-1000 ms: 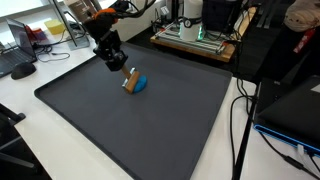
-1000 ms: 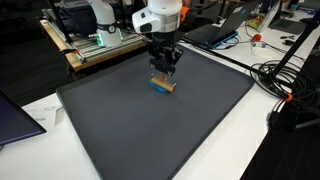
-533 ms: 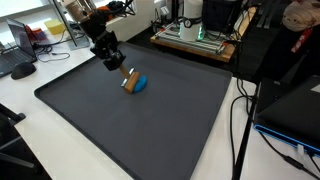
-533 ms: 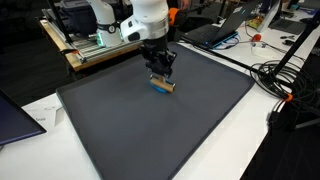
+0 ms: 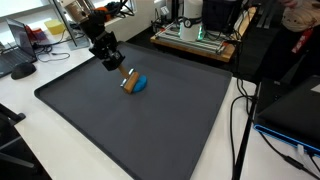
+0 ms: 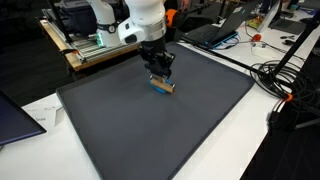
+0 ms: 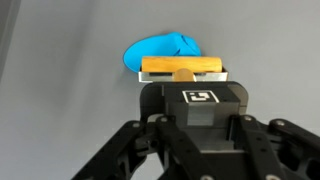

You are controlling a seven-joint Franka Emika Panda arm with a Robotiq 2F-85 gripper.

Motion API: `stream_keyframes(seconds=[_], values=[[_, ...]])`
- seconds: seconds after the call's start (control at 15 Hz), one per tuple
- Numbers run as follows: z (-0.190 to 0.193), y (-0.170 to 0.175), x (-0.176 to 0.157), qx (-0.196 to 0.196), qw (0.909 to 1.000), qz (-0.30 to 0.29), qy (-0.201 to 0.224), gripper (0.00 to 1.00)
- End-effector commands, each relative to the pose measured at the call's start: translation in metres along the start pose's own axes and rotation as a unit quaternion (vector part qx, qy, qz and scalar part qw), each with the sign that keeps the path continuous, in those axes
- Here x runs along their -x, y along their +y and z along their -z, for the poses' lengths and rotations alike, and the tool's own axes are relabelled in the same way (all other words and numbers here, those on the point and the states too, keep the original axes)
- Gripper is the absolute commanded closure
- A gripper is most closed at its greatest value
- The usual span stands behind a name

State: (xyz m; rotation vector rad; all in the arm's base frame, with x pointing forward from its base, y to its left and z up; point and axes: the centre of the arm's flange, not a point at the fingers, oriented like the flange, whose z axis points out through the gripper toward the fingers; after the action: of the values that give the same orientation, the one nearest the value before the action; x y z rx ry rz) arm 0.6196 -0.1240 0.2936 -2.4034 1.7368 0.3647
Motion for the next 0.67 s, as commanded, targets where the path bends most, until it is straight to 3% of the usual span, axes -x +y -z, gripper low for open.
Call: stream_keyframes(seconds=[0.0,0.6], values=[[-0.0467,-0.0073,-0.0234,0.003,0.9997,-0.007,0.023,0.78],[-0.0423,-0.0079,-0.0300,-0.001,0.9989,-0.014,0.045,0.78]])
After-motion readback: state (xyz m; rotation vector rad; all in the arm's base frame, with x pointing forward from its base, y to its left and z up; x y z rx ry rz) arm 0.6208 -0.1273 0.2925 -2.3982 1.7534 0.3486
